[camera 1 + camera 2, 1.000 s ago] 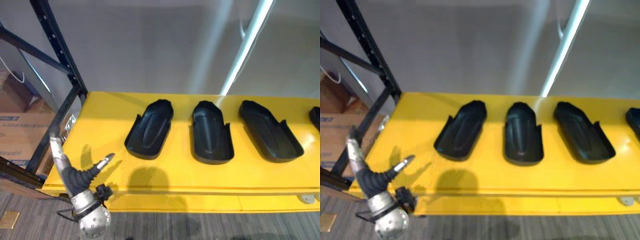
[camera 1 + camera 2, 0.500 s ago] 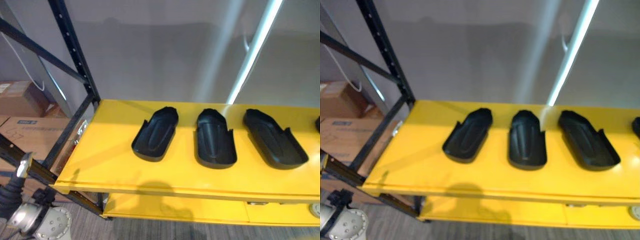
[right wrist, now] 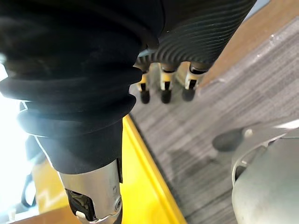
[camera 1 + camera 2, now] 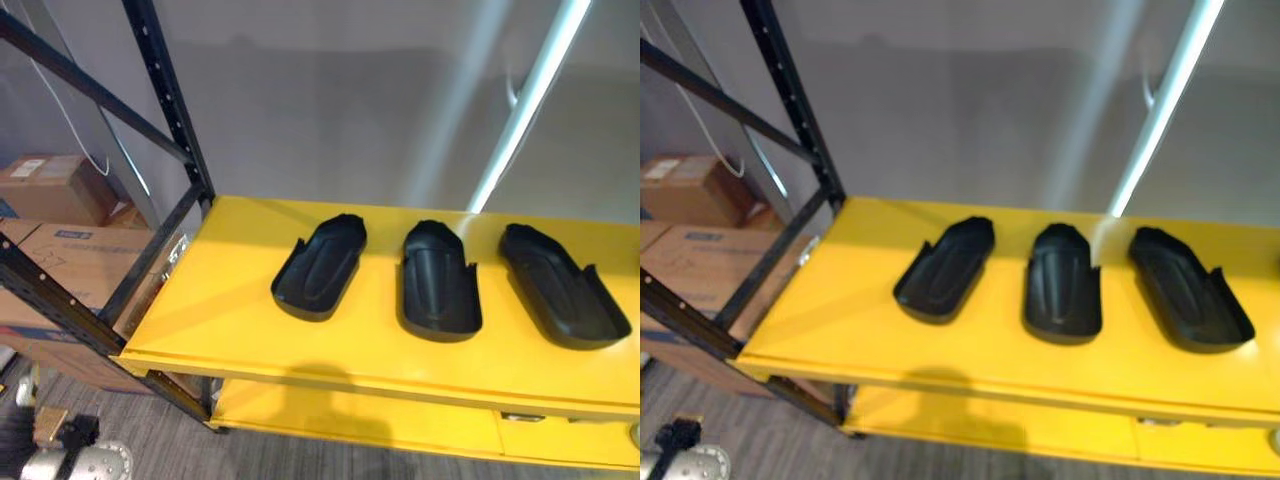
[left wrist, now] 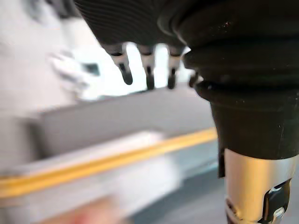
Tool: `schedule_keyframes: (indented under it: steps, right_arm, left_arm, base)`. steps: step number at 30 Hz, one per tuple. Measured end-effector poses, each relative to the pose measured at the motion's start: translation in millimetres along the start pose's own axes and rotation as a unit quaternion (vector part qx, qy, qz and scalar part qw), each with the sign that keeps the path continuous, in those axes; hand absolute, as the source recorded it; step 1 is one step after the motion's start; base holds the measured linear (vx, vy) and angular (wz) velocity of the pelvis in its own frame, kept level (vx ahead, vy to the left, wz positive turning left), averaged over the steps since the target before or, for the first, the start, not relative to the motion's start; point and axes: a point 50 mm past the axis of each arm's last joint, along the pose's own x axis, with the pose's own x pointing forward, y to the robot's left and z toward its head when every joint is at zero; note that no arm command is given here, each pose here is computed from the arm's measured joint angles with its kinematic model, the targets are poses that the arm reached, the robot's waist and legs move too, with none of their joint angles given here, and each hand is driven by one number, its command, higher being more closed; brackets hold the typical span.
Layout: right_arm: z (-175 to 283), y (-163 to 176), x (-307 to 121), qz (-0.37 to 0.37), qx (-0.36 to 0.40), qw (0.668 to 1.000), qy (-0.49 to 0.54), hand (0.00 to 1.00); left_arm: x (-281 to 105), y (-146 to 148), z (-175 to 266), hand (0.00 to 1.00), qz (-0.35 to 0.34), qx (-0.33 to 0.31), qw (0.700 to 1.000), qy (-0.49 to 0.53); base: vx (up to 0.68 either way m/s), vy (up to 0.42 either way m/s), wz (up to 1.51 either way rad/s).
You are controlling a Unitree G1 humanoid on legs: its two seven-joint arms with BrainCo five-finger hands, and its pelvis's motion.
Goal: Walk over and take plastic housings, then place them on the shelf
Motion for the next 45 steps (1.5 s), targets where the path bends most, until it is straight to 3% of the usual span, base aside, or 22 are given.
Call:
schedule_keyframes:
  steps: [5,10,12,17,21,24,28,31,33,36,40,45]
  right_arm:
    - [13,9,-1,0.012,0.019,0.999,-0.032,0.00]
    - [7,7,-2,0.006,0.033,0.999,-0.018,0.00]
    - [6,7,-2,0.006,0.033,0.999,-0.015,0.00]
    - [1,6,-1,0.008,0.059,0.998,0.001,0.00]
    - [1,-11,1,-0.034,0.155,0.987,0.012,0.00]
    - [23,-32,6,-0.092,0.259,0.961,-0.015,0.00]
    - [108,-66,-2,-0.139,0.337,0.914,-0.178,0.00]
    - [195,-96,-47,-0.182,0.344,0.843,-0.370,0.00]
    - [249,-104,-96,-0.217,0.332,0.770,-0.500,0.00]
    - [279,-99,-135,-0.237,0.328,0.707,-0.580,0.00]
    - [298,-91,-173,-0.255,0.311,0.647,-0.647,0.00]
    - [302,-87,-193,-0.257,0.292,0.618,-0.683,0.00]
  left_arm:
    - [-37,4,-92,0.00,-0.145,0.105,0.961,0.209]
    - [-81,39,-151,0.00,-0.174,0.120,0.887,0.411]
    - [-87,42,-156,0.00,-0.187,0.110,0.873,0.436]
    - [-100,26,-159,0.00,-0.299,0.111,0.834,0.451]
    - [-102,3,-152,0.00,-0.361,0.104,0.820,0.432]
    - [-100,-5,-148,0.00,-0.378,0.101,0.818,0.422]
    - [-92,-11,-144,0.00,-0.392,0.108,0.821,0.400]
    - [-92,-14,-141,0.00,-0.402,0.107,0.821,0.391]
    - [-94,-15,-142,0.00,-0.408,0.108,0.818,0.391]
    - [-95,-15,-142,0.00,-0.413,0.110,0.815,0.391]
    - [-101,-3,-149,0.00,-0.417,0.129,0.803,0.406]
    - [-101,2,-151,0.00,-0.422,0.142,0.798,0.406]
  base:
    - [-0.01,0.000,-0.04]
    - [0.01,-0.004,-0.12]
    - [0.00,-0.002,-0.21]
    - [0.01,0.002,-0.33]
    - [0.08,0.008,-0.32]
    - [0.12,0.017,-0.33]
    - [0.09,0.007,-0.35]
    - [0.09,-0.009,-0.15]
    - [0.06,-0.002,-0.14]
    - [0.02,-0.013,0.00]
    - [0.03,-0.018,0.07]
    - [0.02,-0.013,0.17]
